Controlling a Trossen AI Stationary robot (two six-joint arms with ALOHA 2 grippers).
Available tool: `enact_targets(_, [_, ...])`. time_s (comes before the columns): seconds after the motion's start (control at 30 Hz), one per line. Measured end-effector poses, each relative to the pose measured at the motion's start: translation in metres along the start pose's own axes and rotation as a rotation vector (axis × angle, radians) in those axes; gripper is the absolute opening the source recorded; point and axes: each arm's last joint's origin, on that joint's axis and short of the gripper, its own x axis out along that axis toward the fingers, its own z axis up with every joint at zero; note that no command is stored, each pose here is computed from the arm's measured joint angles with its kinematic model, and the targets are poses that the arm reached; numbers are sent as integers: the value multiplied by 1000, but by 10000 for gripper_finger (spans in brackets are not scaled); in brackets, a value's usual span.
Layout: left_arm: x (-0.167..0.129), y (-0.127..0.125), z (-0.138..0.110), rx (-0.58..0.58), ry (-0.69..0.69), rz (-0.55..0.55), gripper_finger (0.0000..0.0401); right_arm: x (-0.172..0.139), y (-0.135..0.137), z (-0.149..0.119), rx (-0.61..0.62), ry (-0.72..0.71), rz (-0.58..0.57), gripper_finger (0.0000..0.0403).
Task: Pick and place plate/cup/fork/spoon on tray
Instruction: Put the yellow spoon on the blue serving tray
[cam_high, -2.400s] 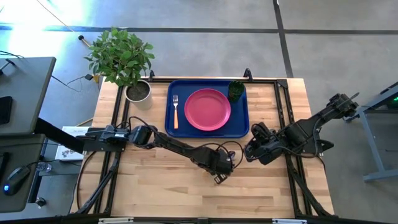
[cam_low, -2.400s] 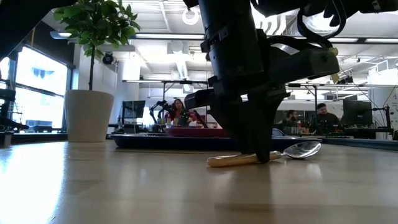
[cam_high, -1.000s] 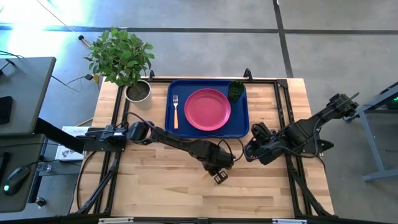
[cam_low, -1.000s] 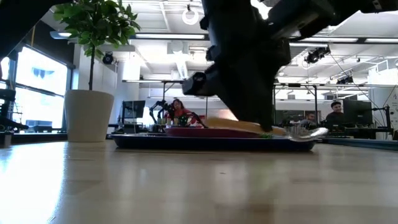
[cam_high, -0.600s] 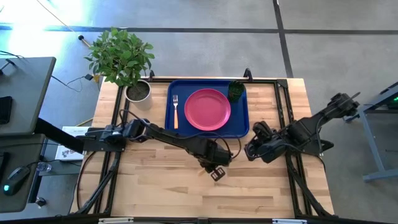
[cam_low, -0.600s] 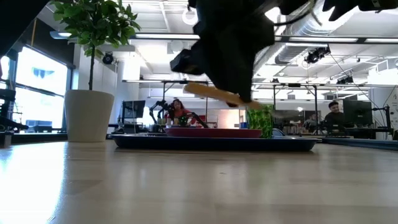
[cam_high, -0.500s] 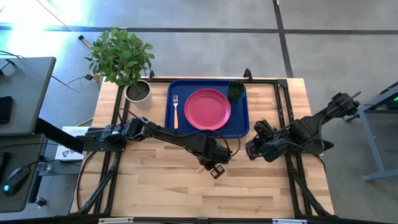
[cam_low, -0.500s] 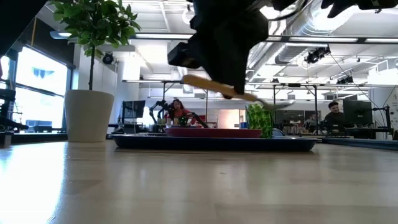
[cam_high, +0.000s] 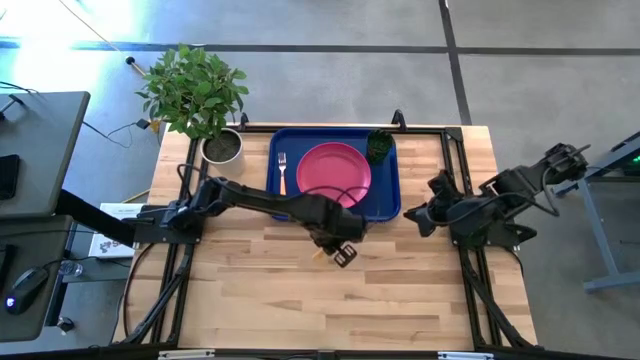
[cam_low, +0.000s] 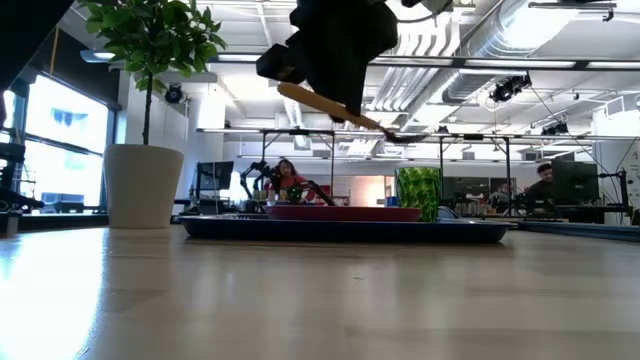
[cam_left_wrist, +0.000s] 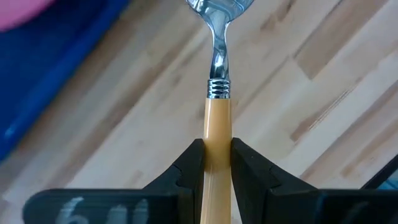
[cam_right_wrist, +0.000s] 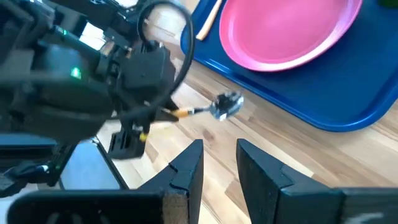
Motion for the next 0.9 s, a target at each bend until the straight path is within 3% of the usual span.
enact_targets(0.57, [-60, 54, 19, -115, -115, 119, 53, 0, -2, -1, -72, 22, -15, 87])
enact_targets(0.9, [-69, 76, 30, -164, -129, 182, 53, 0, -2, -1, -99, 26, -17, 87])
